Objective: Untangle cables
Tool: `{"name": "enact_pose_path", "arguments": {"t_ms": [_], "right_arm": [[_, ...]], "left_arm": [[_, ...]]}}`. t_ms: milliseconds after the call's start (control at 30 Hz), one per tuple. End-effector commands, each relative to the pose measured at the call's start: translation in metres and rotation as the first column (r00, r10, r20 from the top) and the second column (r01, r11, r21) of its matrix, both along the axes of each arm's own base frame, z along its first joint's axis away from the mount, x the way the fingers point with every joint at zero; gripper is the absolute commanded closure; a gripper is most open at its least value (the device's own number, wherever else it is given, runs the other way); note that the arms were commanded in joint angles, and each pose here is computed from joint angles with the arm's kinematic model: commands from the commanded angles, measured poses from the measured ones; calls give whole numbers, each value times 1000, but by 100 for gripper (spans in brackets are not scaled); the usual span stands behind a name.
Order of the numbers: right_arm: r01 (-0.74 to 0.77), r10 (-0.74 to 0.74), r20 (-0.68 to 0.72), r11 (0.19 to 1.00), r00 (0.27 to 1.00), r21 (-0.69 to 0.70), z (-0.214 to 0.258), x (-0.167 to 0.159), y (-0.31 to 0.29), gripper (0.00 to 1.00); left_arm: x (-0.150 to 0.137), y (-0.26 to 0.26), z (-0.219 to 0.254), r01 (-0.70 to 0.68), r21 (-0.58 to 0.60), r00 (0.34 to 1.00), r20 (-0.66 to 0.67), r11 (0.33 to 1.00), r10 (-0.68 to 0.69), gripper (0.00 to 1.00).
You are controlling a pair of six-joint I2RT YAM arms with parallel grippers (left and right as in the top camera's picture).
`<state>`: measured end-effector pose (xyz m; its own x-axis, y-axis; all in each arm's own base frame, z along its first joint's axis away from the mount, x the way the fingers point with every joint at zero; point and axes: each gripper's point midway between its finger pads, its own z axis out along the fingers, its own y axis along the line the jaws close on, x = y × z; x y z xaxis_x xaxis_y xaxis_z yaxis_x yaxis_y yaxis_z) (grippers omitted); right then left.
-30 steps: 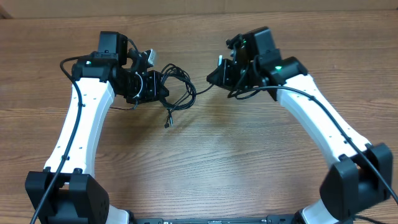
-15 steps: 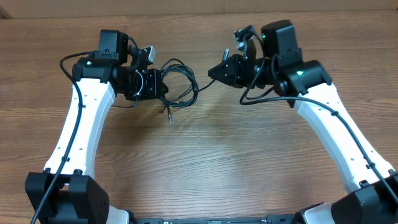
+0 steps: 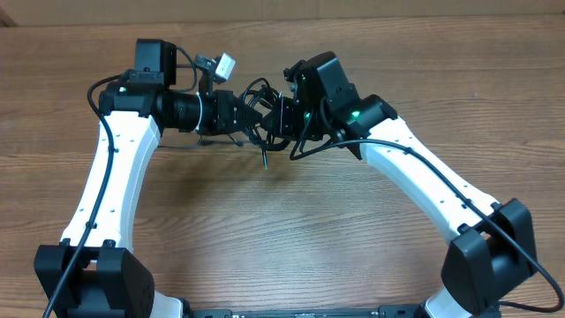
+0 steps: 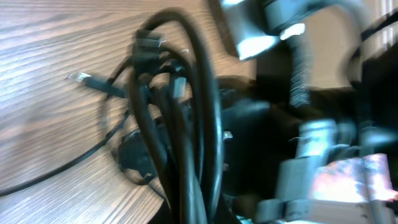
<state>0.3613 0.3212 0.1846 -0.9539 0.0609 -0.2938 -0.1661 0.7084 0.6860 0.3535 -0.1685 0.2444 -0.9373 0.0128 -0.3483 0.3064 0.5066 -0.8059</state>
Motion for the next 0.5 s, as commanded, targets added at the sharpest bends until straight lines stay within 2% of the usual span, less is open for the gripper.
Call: {"name": "enact_pose_path", "arguments": {"t_ms": [0, 67, 100, 133, 167, 200, 233, 367, 467], "right_arm": [[31, -33, -27, 996, 999, -84, -29, 0, 2, 96], [33, -36, -25, 993, 999, -111, -33, -3, 3, 96], [31, -35, -33, 992, 999, -121, -35, -5, 1, 93], [30, -35, -41, 992, 999, -126, -36, -7, 0, 85], [30, -37, -53, 991, 998, -134, -38, -8, -2, 68], [26, -34, -56, 990, 998, -135, -38, -9, -3, 61], [25, -33, -64, 991, 997, -133, -37, -10, -4, 48], [43, -49, -62, 994, 997, -105, -13, -9, -17, 36], [42, -42, 14, 999, 999, -2, 45, -9, -35, 26]], "left_arm": [[-5, -6, 50, 46, -209, 999, 31, 977, -40, 96], [5, 2, 55, -22, -235, 999, -30, 972, 15, 96], [11, 8, 60, -58, -255, 997, -57, 965, 45, 95], [13, 10, 60, -75, -258, 996, -74, 963, 58, 96], [16, 14, 62, -103, -264, 992, -100, 959, 79, 96], [18, 16, 62, -112, -266, 991, -106, 958, 87, 95], [21, 19, 62, -132, -262, 988, -114, 956, 105, 96], [25, 22, 59, -156, -247, 984, -119, 956, 130, 95], [28, 24, 56, -195, -230, 974, -159, 953, 161, 95]]}}
